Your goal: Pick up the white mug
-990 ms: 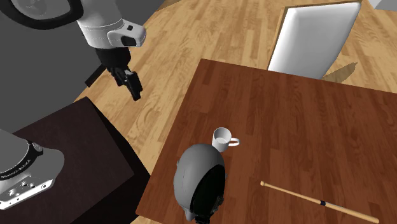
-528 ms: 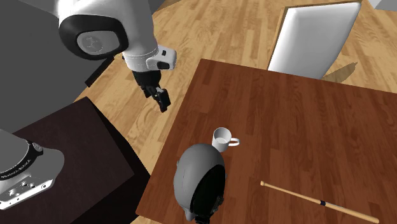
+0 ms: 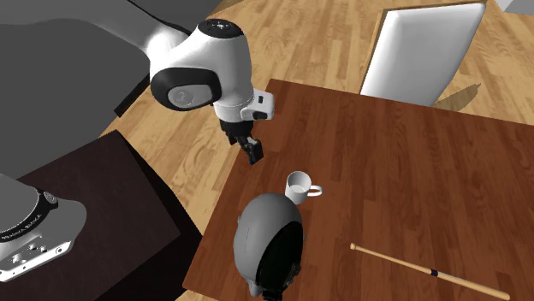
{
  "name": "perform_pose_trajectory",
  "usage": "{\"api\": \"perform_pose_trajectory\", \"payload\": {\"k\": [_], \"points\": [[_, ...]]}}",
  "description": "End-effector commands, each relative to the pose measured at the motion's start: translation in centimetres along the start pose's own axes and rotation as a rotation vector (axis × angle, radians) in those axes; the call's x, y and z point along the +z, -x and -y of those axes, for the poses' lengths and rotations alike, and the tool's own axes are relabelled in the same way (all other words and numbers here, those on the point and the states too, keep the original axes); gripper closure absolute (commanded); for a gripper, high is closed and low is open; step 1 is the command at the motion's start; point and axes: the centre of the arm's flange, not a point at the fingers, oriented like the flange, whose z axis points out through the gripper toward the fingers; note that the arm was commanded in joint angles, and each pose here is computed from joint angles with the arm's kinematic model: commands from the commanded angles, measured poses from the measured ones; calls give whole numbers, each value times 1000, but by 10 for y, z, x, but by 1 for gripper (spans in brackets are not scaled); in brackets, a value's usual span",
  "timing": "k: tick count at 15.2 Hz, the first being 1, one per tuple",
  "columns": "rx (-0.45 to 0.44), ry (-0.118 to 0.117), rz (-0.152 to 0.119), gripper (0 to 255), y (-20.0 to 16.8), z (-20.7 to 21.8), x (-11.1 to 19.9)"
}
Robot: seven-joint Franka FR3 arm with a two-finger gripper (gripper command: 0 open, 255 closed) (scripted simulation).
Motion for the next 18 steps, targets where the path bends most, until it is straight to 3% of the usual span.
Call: {"api": "perform_pose_trajectory", "payload": {"k": [1,13,18], "points": [[12,-1,-12,0,-14,-13,17],[84,-9,-82,0,-98,-98,113],[86,-9,-84,0,-101,-100,137]]}}
